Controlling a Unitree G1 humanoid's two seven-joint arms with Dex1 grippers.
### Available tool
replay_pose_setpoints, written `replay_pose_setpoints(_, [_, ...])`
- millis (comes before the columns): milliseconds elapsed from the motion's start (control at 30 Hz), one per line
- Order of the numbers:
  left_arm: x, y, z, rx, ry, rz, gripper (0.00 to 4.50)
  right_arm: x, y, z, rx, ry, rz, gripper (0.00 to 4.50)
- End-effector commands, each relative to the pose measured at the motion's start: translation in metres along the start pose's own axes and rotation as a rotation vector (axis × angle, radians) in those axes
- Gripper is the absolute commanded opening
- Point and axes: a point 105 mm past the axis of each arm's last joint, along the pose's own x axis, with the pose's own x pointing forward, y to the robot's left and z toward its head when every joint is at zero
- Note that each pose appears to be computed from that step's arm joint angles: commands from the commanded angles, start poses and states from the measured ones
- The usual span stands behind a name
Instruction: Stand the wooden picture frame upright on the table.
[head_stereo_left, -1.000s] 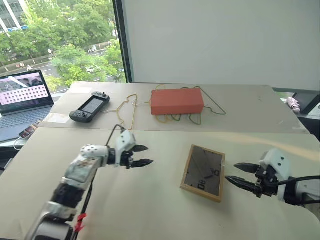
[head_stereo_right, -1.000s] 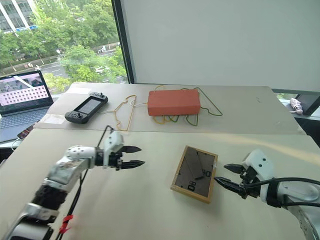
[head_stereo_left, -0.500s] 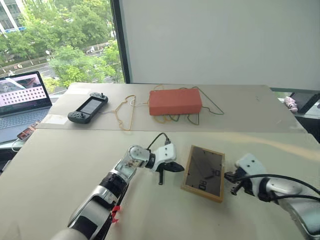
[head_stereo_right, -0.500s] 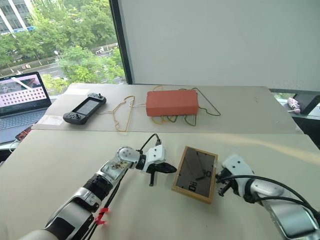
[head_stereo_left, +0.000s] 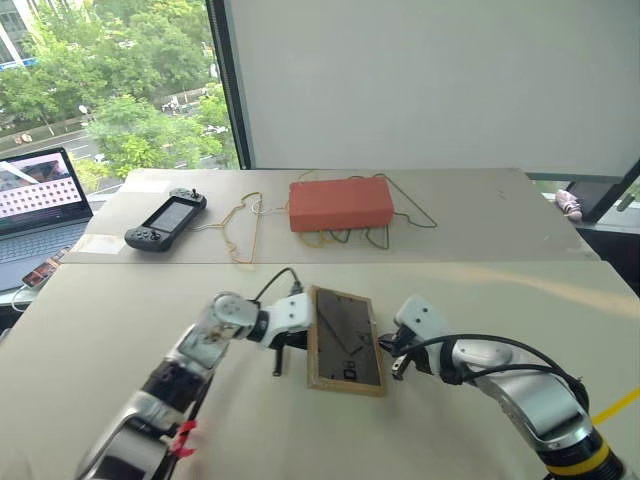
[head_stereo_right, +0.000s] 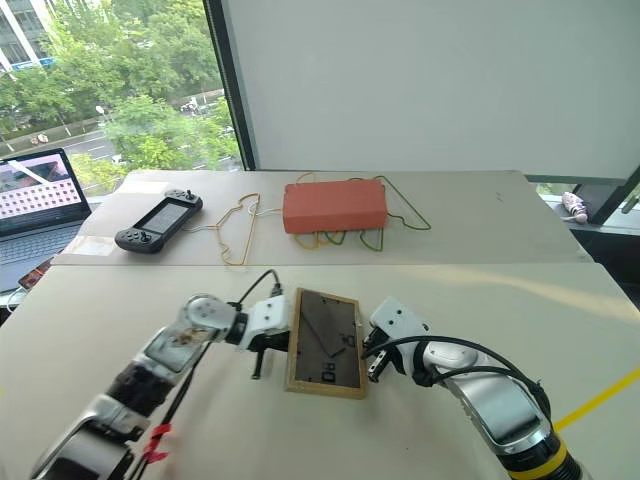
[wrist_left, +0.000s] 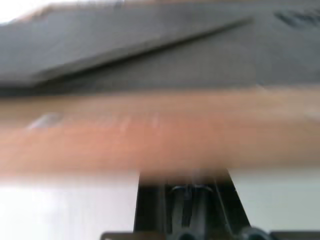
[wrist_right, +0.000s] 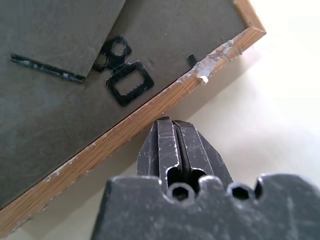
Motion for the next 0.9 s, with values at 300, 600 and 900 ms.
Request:
replay_pose_setpoints(300, [-0.044,-0.014,-0.026,-0.155,0.106,0.116,0.01,0.009,0.033,0.009,-0.026,-0.020,0.186,0.00])
replay_pose_setpoints(600, [-0.032,-0.024,-0.018,-0.159,0.078,0.094,0.01,0.016,0.036,0.010,-0.025,-0.003,0.191,0.00])
replay_pose_setpoints(900, [-0.080,-0.021,-0.042,-0.095,0.260,0.148,0.01,0.001,0.017,-0.002,0.001,0.027,0.121,0.00])
